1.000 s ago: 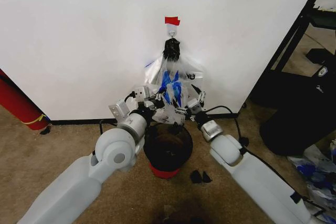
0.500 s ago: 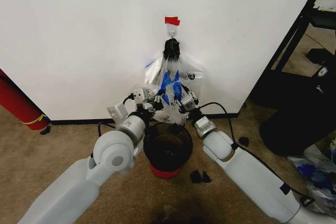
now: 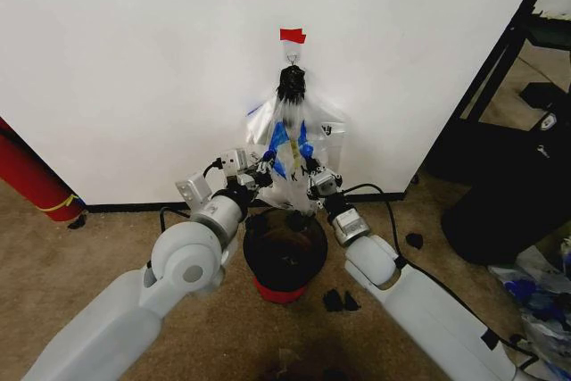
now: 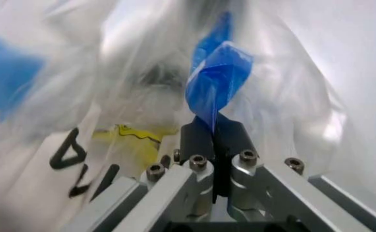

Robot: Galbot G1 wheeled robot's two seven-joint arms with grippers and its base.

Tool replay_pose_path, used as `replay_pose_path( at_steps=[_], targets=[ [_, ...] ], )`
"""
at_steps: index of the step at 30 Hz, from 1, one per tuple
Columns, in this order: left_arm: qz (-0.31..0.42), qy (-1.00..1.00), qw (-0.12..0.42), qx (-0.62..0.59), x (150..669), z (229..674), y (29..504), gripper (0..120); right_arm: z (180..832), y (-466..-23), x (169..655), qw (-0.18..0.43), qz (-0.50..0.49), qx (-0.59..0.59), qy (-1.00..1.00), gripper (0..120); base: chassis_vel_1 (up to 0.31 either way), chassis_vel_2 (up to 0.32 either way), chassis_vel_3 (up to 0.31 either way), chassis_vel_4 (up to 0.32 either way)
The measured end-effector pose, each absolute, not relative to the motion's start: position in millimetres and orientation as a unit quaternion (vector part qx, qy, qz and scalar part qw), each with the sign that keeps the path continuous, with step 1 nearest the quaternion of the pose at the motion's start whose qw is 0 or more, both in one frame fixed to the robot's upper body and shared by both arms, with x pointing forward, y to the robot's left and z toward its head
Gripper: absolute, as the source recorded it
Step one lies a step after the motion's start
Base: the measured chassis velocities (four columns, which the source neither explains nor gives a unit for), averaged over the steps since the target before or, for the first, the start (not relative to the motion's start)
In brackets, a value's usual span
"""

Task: Pick up the garbage bag from the wall and place it over the trash bin.

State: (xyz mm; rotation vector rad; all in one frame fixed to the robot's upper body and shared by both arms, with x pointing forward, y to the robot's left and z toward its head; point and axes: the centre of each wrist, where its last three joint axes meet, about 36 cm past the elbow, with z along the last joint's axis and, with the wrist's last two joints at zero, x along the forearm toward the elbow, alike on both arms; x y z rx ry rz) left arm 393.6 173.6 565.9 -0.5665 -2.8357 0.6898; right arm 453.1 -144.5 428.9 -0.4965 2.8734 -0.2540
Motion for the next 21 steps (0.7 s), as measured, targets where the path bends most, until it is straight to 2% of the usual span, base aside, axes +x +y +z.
replay_pose_path(
  at_steps=[8, 21],
  targets=[
    [0.229, -0.950, 0.096, -0.190, 378.4, 561.3, 180.3, 0, 435.8, -166.7, 422.7, 0.087, -0.019, -0.142, 0.986, 0, 0.000, 0.000, 0.000, 0.000],
    [0.232, -0.947, 0.110, -0.192, 362.9, 552.2, 179.8, 0, 422.3, -202.0, 379.7, 0.092, -0.004, -0.122, 0.988, 0, 0.000, 0.000, 0.000, 0.000]
  ],
)
